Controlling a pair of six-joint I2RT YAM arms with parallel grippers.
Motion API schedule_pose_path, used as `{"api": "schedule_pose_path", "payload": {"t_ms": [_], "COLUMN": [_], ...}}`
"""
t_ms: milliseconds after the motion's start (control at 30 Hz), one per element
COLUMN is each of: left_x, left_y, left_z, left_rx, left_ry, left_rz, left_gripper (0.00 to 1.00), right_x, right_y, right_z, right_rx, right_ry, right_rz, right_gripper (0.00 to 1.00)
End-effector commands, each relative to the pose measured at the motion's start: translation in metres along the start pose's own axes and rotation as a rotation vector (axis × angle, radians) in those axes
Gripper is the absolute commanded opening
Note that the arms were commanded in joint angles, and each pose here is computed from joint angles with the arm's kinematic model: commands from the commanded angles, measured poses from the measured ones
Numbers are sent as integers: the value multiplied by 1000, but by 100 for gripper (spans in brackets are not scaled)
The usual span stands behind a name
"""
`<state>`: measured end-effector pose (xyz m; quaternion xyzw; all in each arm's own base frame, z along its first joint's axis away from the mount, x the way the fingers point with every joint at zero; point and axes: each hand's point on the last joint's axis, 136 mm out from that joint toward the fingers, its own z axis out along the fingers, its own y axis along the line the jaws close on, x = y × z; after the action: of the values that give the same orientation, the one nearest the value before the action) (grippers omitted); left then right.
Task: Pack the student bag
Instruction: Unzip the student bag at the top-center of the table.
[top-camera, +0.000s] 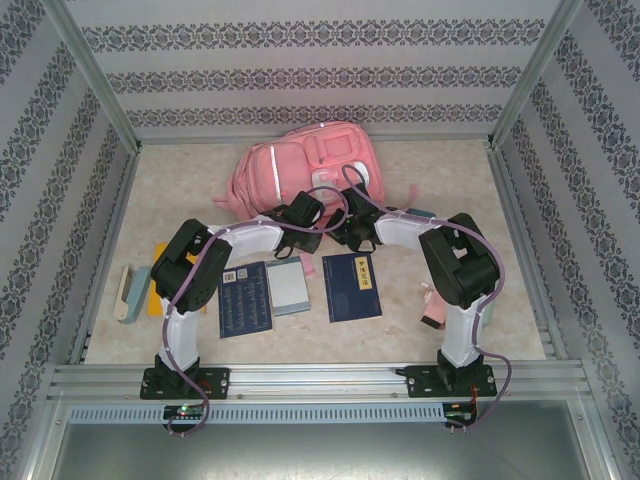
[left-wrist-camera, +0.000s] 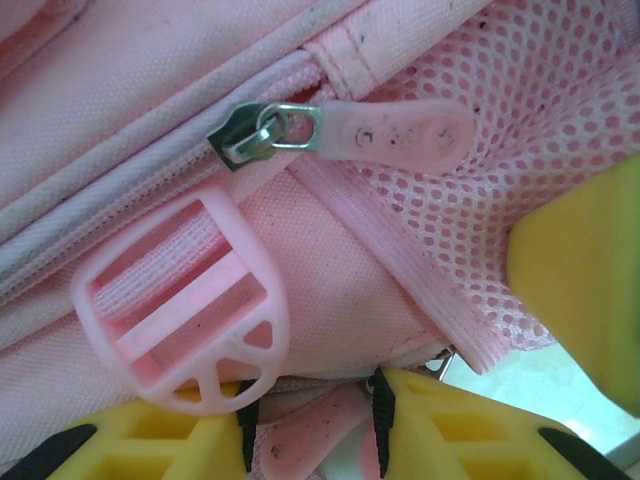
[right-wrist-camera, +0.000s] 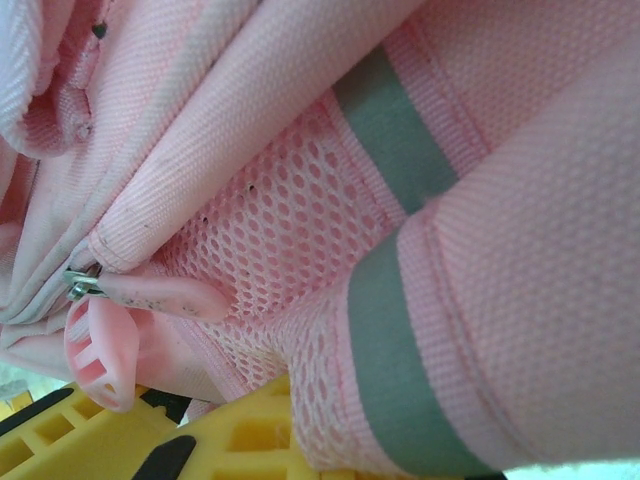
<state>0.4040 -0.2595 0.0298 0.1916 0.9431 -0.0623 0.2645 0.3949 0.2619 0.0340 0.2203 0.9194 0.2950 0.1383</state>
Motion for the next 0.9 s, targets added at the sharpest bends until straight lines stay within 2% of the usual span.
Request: {"api": "schedule_pose_path", "payload": {"t_ms": [0,300,533,867], "left_x": [13,4,17,13], "left_y": [-9,-1,-1,4], "left_z": [4,-32,-27,-8], "left_rx": [40,77,78,35], "left_ry": [63,12,64,90], "left_rz": [41,-7,72,138], "left_gripper": [37,37,34,33], "right_x": [-1,-13,-10,-5], "right_y": [-2,5,6,7], "right_z": [0,-13,-9,-6], "right_rx": [8,-15,-19,-23], "right_ry": [25,8,35,57], "right_rz": [-7,-26,-26,-29], "right_gripper": [4,6,6,7]}}
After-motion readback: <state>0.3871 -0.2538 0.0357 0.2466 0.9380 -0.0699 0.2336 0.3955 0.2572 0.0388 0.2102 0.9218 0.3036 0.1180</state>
